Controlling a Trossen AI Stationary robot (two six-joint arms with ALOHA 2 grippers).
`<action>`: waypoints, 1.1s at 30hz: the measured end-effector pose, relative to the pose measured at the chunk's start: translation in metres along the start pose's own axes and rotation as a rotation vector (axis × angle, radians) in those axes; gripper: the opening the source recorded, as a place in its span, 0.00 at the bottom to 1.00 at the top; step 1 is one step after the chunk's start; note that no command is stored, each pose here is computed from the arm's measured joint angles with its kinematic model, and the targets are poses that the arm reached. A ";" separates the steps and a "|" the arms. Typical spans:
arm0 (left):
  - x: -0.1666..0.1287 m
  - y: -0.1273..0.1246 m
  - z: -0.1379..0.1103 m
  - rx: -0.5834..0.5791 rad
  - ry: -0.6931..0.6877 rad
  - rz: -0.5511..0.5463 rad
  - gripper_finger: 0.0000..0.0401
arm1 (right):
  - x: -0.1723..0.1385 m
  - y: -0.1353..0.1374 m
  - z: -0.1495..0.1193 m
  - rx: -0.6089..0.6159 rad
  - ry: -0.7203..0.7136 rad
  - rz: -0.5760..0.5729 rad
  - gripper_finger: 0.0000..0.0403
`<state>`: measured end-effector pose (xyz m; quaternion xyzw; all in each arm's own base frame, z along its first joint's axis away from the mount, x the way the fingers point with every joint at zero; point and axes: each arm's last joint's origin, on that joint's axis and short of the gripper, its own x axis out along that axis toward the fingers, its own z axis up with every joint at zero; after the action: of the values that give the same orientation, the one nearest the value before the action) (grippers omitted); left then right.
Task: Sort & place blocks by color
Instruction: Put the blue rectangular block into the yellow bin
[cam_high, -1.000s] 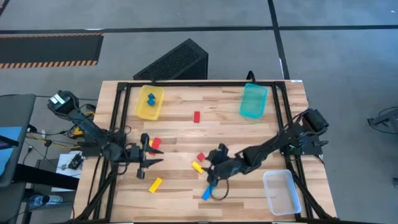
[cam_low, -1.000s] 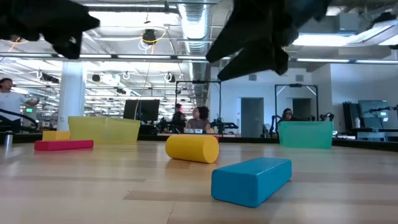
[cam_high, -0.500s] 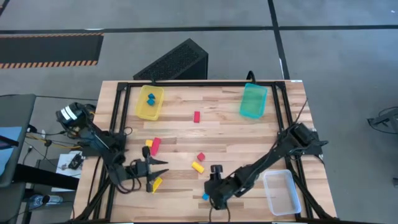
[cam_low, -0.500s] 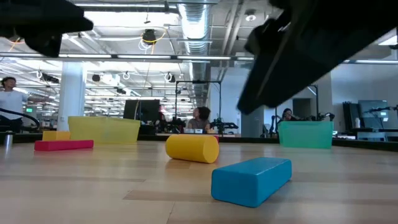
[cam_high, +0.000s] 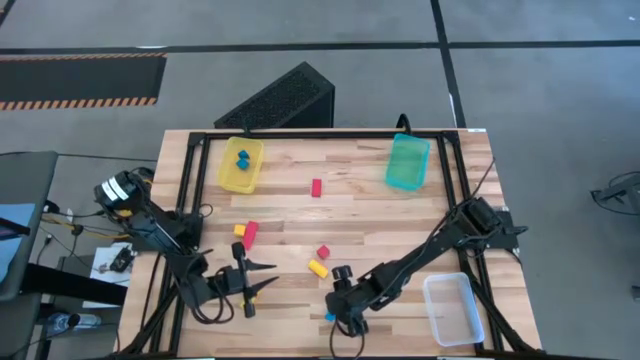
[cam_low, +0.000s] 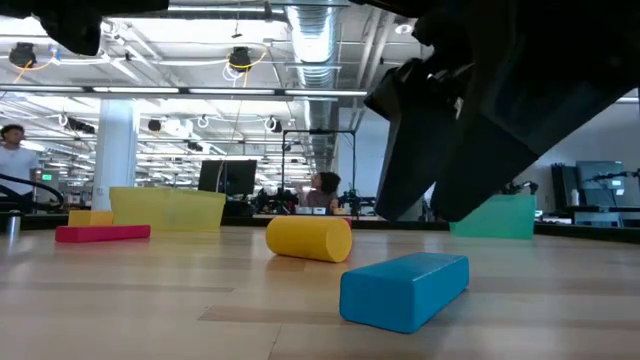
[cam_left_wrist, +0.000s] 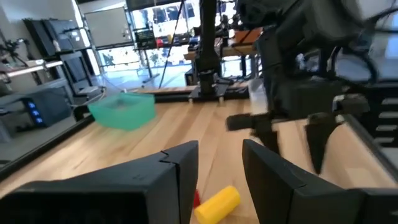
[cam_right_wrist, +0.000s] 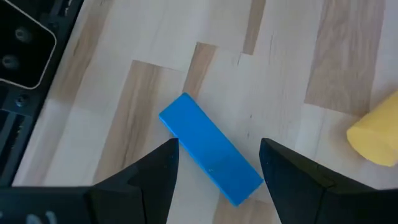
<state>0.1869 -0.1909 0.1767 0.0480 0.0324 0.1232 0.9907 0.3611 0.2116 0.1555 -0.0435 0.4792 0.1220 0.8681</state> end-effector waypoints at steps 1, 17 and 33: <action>0.000 0.000 -0.001 0.016 0.007 0.003 0.29 | 0.004 -0.001 0.000 0.004 -0.003 -0.005 0.62; 0.003 0.002 -0.010 0.070 0.051 0.004 0.29 | 0.026 0.006 -0.014 0.021 0.048 -0.042 0.61; 0.016 0.009 -0.020 -0.024 0.132 -0.034 0.38 | 0.019 -0.001 -0.018 0.088 -0.033 -0.421 0.21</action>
<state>0.1987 -0.1763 0.1565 0.0274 0.0970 0.1097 0.9888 0.3564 0.2104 0.1298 -0.1028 0.4503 -0.0824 0.8831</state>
